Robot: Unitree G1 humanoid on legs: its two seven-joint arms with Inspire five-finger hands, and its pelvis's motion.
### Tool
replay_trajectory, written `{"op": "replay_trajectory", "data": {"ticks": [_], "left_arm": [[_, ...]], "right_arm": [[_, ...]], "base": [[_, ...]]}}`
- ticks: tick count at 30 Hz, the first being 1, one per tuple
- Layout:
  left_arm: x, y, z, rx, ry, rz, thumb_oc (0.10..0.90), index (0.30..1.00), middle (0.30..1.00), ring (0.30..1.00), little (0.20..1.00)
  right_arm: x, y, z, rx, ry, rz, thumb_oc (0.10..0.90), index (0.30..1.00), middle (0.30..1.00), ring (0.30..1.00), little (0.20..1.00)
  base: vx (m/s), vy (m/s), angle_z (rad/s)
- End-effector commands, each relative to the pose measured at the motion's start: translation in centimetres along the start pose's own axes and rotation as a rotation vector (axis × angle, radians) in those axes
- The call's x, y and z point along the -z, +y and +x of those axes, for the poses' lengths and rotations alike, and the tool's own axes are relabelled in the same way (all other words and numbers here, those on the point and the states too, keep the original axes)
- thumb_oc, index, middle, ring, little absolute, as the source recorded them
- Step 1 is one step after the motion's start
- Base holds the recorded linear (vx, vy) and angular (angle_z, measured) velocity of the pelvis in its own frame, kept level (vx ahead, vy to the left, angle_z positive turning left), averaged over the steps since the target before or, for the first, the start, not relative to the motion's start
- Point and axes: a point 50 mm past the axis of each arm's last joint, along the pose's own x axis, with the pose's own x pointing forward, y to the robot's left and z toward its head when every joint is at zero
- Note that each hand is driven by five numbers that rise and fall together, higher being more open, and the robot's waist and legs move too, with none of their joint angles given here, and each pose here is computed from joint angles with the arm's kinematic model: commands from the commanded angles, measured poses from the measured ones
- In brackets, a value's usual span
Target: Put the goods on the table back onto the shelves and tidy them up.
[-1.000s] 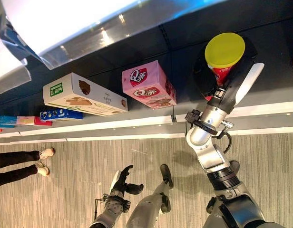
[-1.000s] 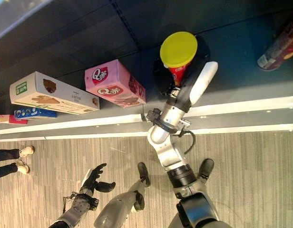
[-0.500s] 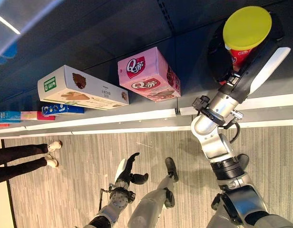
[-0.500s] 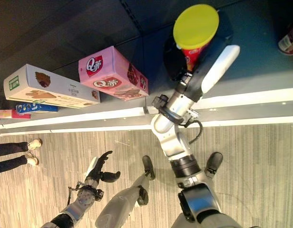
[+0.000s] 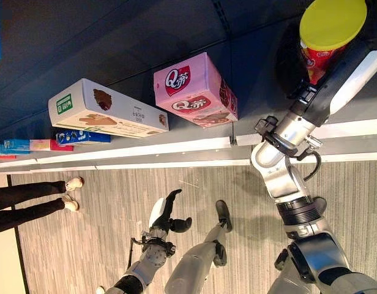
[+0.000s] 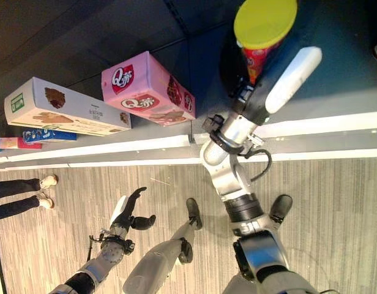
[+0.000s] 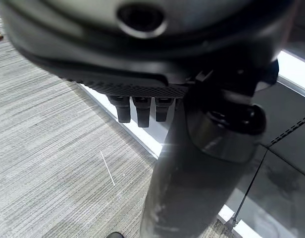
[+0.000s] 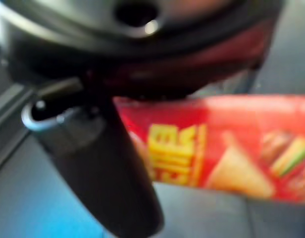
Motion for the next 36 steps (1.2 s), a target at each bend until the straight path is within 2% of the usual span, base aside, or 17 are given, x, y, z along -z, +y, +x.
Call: {"op": "replay_trajectory", "data": {"ticks": [1,20,27,32,36], "left_arm": [[1.9,3.6,-0.1,-0.098,0.005,0.110,0.800,0.900,0.900,0.900,0.900],[4.0,3.1,-1.0,-0.085,0.114,0.121,0.800,0.900,0.900,0.900,0.900],[6.1,3.3,-2.2,-0.096,0.216,0.121,0.800,0.900,0.900,0.900,0.900],[6.7,3.4,-2.7,-0.115,0.251,0.114,0.800,0.900,0.900,0.900,0.900],[8.5,3.0,-4.3,-0.102,0.348,0.122,0.800,0.900,0.900,0.900,0.900]], "right_arm": [[-3.7,1.1,0.7,0.015,-0.149,0.185,0.800,0.900,0.900,0.900,0.900],[-2.8,-1.2,-0.6,0.114,-0.073,0.176,0.800,0.900,0.900,0.900,0.900],[-3.3,-2.2,-3.9,-0.033,-0.007,0.278,0.800,0.900,0.900,0.900,0.900],[-3.4,-2.2,-4.6,-0.065,0.016,0.304,0.800,0.900,0.900,0.900,0.900],[-2.7,-3.1,-5.6,-0.087,0.069,0.292,0.800,0.900,0.900,0.900,0.900]], "base": [[0.00,0.000,0.00],[0.00,-0.001,-0.01],[-0.04,-0.039,-0.02],[-0.01,-0.023,0.13],[0.04,-0.003,0.11]]}}
